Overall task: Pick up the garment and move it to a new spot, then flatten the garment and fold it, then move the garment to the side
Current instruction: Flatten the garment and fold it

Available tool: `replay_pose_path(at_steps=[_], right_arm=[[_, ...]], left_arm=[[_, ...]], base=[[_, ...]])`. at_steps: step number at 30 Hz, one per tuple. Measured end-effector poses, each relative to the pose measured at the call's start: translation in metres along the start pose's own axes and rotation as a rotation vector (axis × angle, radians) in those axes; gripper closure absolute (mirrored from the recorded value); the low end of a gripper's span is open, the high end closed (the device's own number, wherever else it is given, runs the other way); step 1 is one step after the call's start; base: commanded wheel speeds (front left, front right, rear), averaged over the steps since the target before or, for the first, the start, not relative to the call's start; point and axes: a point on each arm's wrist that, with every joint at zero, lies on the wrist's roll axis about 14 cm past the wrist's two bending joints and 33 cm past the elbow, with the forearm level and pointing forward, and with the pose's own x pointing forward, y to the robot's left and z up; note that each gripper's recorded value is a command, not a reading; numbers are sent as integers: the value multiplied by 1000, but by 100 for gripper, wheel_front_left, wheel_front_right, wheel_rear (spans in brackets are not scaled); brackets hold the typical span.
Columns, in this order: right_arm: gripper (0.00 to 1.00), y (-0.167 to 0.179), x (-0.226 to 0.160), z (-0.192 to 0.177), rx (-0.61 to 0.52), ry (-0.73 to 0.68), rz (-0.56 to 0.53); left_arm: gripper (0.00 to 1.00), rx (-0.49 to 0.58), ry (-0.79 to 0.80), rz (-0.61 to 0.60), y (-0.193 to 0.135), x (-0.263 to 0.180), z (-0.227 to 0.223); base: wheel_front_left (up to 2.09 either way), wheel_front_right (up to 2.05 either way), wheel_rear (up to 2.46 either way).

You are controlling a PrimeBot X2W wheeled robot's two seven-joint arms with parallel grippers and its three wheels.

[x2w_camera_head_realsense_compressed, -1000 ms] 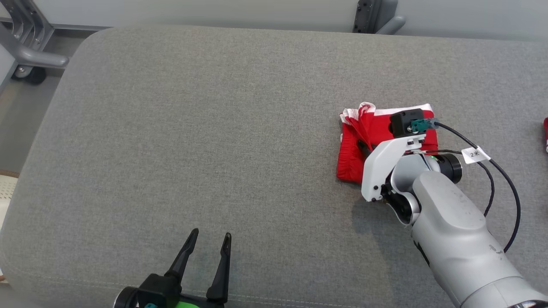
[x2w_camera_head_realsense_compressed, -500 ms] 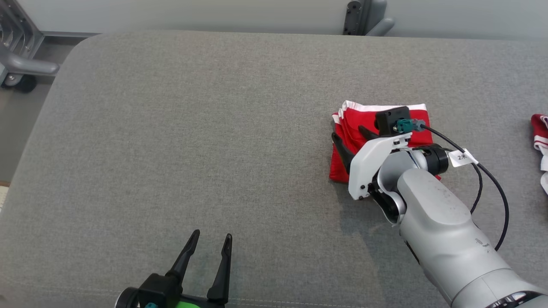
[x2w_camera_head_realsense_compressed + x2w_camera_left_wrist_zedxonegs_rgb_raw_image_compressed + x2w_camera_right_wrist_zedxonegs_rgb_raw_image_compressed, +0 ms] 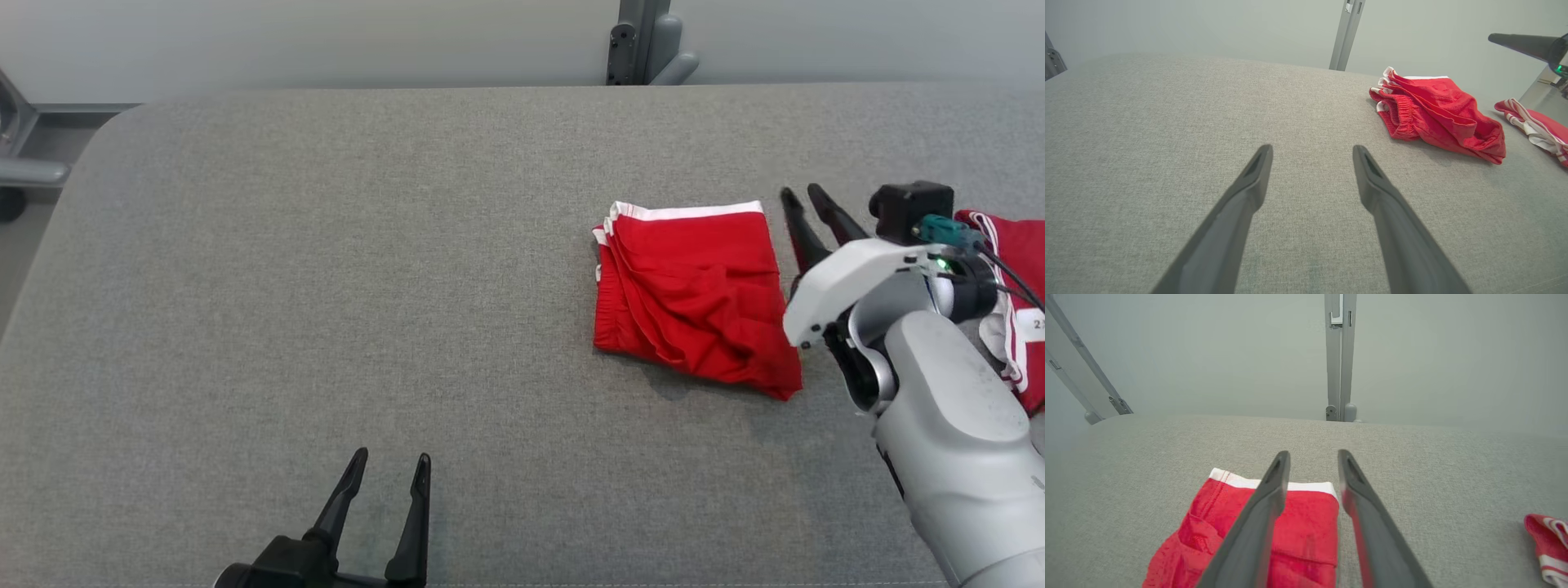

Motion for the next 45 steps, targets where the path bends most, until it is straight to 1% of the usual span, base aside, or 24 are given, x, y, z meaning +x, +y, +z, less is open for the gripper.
replay_pose_path(at_steps=[3,6,9,14,15,20,26,27,33,37,41,42,43,44,45], right_arm=[[100,-17,-8,-22,-17,51,-37],[100,-22,-12,-40,-28,77,-46],[100,-13,-13,-61,-46,106,-16],[100,8,-18,-102,-16,179,29],[100,12,-18,-105,-15,184,38],[100,37,-20,-106,-10,162,99],[100,74,-34,-109,3,164,188],[100,74,-34,-109,3,164,188],[100,100,-43,-110,-18,182,255],[100,105,-47,-97,-24,138,266],[100,93,-56,-76,-39,62,227],[83,86,-59,-71,-42,44,206],[61,78,-63,-65,-42,23,180],[47,69,-68,-60,-46,4,153],[11,59,-73,-56,-51,-11,124]], left_arm=[[0,-2,9,-3,-1,3,-2],[0,-4,16,-3,0,6,-4],[0,-4,21,-3,1,11,-5],[0,-5,35,25,9,11,-9],[0,-5,37,29,10,10,-9],[0,-2,31,40,13,8,-8],[0,1,11,43,12,3,-2],[0,1,11,43,12,3,-2],[0,-2,-8,48,12,-1,3],[0,2,-27,69,17,-7,8],[0,7,-45,103,26,-17,12],[0,8,-50,112,28,-19,13],[0,9,-54,120,31,-22,14],[0,11,-59,127,33,-24,15],[0,11,-63,133,35,-27,16]], base=[[0,0,0],[0,0,0],[0,0,0],[0,0,0],[0,0,0],[0,0,0],[0,0,0],[0,0,0],[0,0,0],[0,0,0],[0,0,0],[0,0,0],[0,0,0],[0,0,0],[0,0,0]])
